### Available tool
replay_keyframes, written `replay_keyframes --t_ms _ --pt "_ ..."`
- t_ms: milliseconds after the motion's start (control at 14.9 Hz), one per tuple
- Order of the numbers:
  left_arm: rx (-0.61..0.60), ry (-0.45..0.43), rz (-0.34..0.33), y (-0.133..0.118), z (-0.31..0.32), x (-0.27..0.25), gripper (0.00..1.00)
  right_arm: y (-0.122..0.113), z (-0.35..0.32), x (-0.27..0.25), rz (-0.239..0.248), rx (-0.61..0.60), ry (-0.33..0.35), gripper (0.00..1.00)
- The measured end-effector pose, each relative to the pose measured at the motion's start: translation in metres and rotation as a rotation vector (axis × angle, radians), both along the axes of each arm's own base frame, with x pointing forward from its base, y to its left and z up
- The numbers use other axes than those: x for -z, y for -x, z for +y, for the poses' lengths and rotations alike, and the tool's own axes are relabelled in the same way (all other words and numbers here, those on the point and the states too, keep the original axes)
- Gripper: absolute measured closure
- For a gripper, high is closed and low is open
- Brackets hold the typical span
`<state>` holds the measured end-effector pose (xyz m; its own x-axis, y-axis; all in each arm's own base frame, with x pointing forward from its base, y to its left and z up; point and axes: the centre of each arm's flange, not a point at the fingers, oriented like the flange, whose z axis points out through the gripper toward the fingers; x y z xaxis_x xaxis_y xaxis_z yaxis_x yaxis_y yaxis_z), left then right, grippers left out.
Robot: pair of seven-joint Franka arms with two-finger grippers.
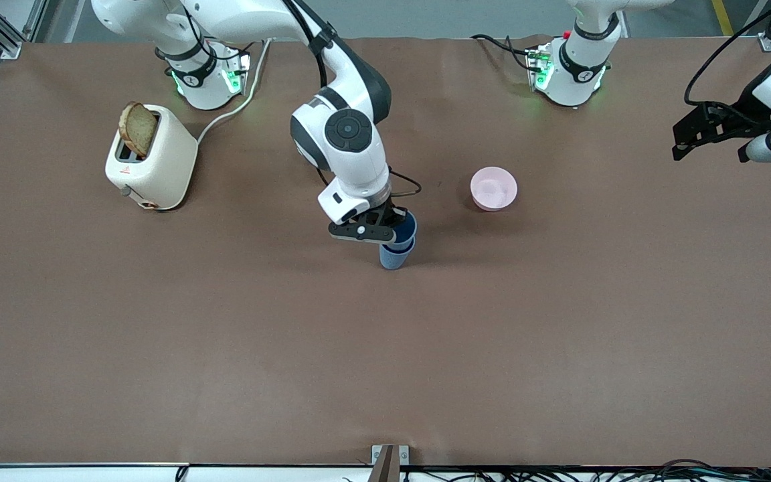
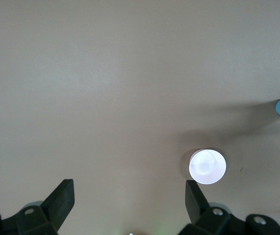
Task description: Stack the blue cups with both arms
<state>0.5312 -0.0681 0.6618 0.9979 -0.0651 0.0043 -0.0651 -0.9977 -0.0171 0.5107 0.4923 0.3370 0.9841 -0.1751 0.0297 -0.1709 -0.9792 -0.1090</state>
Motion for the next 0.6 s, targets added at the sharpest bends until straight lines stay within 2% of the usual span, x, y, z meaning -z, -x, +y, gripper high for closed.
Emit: replay_keyframes --t_ms 201,269,604 --pt "0.0 0.0 -0.002 -0.0004 -0.0001 0.0006 0.0 -0.0017 -0.0003 0.0059 -0.003 0.002 0.002 0.94" --pt "0.0 0.0 -0.002 -0.0005 -0.0001 0.0008 0.0 -0.0019 -0.0002 0.0074 -0.003 0.002 0.002 0.89" --pt "0.001 0.0 -0.002 -0.0005 -0.0007 0.001 0.0 -0.0025 -0.0005 0.0085 -0.005 0.001 0.005 0.81"
